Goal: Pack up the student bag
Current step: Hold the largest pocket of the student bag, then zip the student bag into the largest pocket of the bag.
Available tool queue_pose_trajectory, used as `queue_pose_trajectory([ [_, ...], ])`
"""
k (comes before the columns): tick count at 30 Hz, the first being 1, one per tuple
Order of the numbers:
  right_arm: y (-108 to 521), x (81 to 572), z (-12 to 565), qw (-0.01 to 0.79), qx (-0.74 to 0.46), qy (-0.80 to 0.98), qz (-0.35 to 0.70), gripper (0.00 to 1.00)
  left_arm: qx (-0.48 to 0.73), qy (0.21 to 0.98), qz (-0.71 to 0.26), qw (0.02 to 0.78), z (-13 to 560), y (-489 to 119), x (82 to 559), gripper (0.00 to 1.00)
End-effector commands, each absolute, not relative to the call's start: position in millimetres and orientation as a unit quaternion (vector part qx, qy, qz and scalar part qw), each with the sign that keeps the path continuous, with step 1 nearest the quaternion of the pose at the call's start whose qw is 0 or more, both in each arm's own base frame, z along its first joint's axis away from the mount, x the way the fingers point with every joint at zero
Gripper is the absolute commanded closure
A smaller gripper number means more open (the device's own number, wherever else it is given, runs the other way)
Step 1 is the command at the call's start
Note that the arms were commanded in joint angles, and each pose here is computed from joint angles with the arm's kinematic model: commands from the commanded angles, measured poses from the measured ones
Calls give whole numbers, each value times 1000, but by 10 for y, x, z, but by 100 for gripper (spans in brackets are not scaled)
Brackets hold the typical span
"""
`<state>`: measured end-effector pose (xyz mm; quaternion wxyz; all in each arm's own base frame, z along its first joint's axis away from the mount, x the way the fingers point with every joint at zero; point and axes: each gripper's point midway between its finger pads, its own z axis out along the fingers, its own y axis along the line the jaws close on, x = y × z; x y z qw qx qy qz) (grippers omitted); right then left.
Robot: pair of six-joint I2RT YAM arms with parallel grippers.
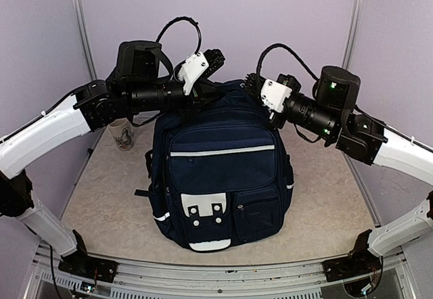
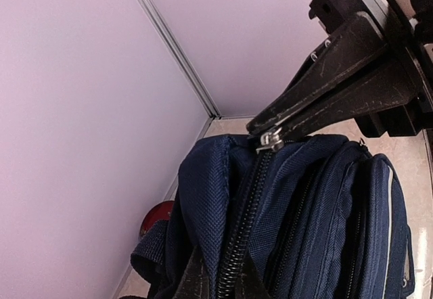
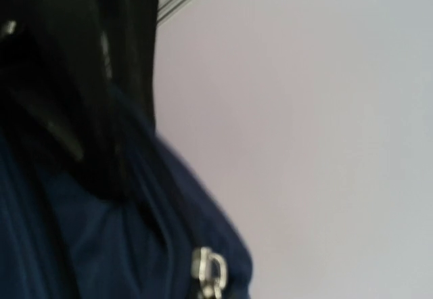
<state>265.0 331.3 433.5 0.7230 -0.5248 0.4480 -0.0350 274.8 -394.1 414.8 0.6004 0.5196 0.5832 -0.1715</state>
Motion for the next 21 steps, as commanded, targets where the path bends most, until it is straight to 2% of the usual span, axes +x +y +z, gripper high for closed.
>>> queue_pose_trajectory([
  [1, 2640, 2633, 4796, 789, -391, 466, -83, 100, 451, 589, -148, 654, 4555, -3538, 2805, 100],
  [10, 2118, 2650, 3957, 740, -354, 559, -120, 100, 371, 572, -150, 716, 5049, -2916, 2760, 100],
  [17, 2009, 2641, 3229, 711, -322, 621, -78, 100, 320, 563, -142, 748, 5296, -2659, 2726, 100],
  [21, 2072, 2569, 2923, 697, -319, 642, -19, 100, 299, 562, -131, 760, 5395, -2529, 2745, 100],
])
